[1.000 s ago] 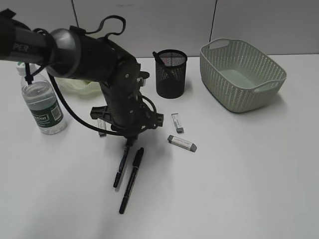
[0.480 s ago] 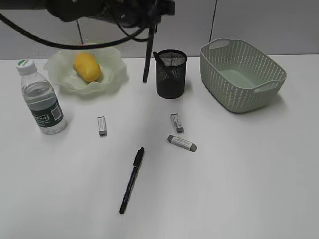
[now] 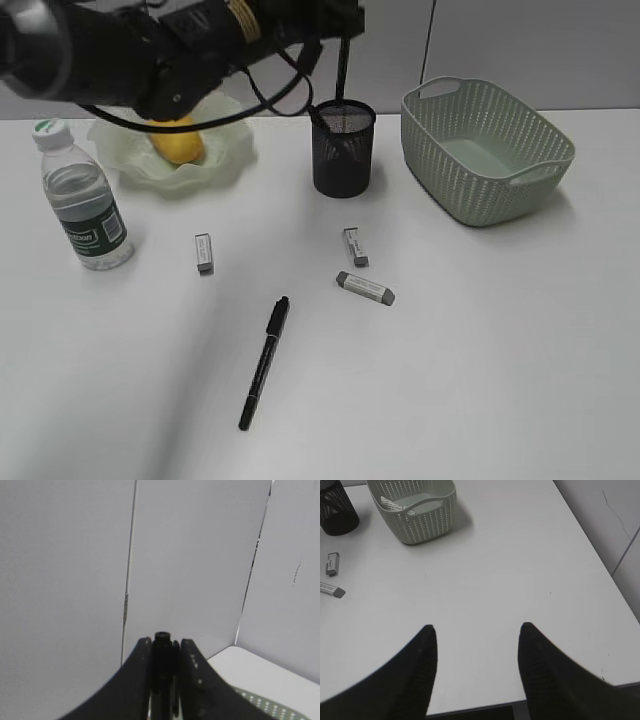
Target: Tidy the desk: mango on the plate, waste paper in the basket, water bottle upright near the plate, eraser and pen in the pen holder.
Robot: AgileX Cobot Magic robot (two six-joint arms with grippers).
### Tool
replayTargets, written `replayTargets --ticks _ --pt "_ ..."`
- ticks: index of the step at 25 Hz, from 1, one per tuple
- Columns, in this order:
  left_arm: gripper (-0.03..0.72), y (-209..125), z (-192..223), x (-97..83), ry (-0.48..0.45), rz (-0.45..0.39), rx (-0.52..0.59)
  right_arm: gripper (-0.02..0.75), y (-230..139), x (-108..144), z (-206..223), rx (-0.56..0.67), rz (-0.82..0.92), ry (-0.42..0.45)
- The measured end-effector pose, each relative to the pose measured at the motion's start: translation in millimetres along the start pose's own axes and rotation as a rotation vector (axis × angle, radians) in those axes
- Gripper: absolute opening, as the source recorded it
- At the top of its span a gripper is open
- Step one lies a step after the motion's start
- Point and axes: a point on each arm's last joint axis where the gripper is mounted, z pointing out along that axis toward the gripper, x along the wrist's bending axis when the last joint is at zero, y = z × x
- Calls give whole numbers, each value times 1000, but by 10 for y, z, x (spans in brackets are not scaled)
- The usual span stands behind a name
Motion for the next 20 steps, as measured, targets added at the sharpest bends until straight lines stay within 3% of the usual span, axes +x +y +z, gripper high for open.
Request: replayTargets --ticks 2,4,11,17,20 --pt "119 -139 36 20 -5 104 -25 421 0 1 0 0 0 1" --pt "119 -231 66 45 -4 146 -53 421 0 1 0 0 0 1" --pt "119 -378 231 189 40 113 -161 421 0 1 0 0 1 1" --pt "123 -529 254 237 76 106 -37 421 0 2 0 0 1 2" --pt "260 -554 254 247 85 96 -14 421 0 2 0 0 1 2"
